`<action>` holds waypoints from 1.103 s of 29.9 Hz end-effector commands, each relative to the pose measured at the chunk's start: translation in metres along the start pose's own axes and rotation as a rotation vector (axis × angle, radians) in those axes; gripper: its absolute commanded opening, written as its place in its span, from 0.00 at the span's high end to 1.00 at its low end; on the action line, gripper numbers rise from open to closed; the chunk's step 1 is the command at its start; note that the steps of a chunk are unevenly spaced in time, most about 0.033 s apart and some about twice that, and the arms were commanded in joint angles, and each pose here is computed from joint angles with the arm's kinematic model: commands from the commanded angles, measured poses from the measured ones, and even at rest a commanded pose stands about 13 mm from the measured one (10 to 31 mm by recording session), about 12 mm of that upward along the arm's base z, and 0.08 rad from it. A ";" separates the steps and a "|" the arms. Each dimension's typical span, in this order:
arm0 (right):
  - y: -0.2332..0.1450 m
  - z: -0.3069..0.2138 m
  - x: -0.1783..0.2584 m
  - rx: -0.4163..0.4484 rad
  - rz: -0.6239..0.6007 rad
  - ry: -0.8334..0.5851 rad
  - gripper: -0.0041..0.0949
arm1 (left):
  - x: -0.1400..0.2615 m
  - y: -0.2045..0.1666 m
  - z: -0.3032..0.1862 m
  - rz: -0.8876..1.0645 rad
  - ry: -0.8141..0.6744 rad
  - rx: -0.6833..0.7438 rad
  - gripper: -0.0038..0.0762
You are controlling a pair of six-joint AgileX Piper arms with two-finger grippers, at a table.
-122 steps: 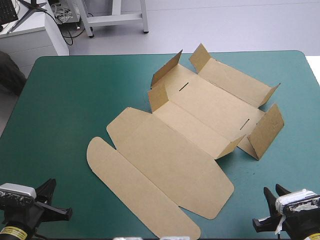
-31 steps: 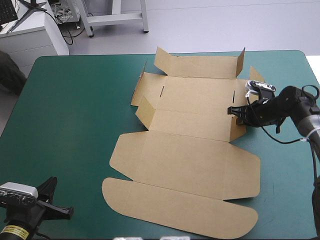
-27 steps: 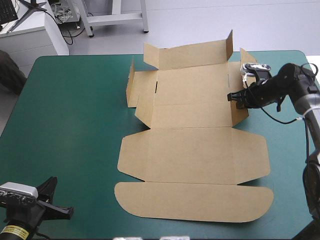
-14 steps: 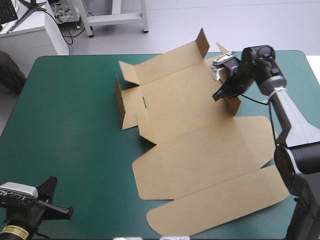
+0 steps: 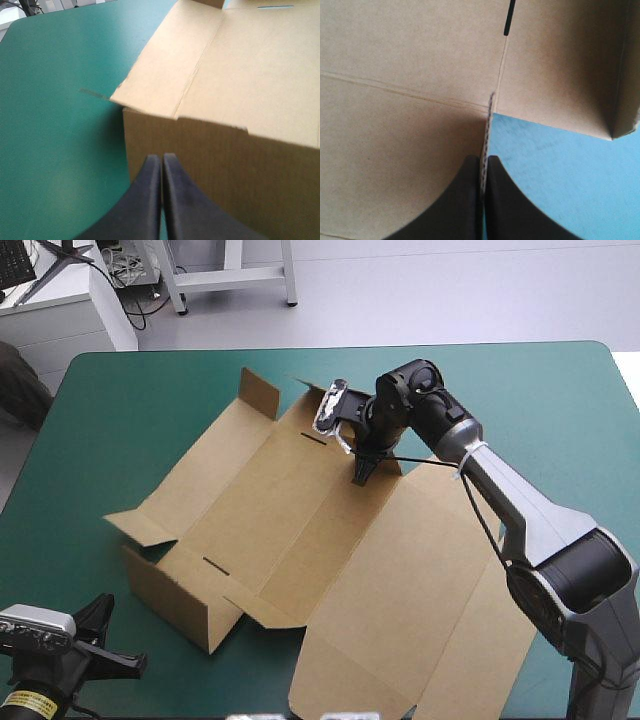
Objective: Fold the box
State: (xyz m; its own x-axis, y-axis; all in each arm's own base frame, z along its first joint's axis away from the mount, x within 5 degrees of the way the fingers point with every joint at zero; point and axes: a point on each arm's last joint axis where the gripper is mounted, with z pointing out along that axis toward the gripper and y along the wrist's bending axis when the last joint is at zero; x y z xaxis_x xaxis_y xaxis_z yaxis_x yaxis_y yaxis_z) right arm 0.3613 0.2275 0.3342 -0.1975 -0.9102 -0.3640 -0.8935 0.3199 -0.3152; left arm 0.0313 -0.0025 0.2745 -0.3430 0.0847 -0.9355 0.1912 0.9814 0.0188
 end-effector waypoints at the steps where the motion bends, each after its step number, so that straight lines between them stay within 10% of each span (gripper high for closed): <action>1: 0.010 -0.034 -0.021 0.004 -0.145 -0.162 0.96 | -0.014 0.000 -0.003 0.001 -0.087 0.002 0.96; 22: 0.019 0.050 -0.028 -0.069 -0.343 -0.093 0.97 | -0.014 0.000 -0.003 0.001 -0.087 0.003 0.96; 33: 0.004 0.000 -0.039 -0.035 -0.285 -0.064 0.48 | -0.014 0.000 -0.003 0.001 -0.087 0.003 0.96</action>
State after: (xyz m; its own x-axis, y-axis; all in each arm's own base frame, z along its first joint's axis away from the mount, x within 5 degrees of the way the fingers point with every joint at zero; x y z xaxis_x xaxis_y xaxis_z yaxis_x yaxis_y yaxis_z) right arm 0.3761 0.2723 0.2862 0.1023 -0.9659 -0.2379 -0.9560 -0.0293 -0.2920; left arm 0.0314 -0.0026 0.2747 -0.3410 0.0847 -0.9362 0.1914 0.9813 0.0190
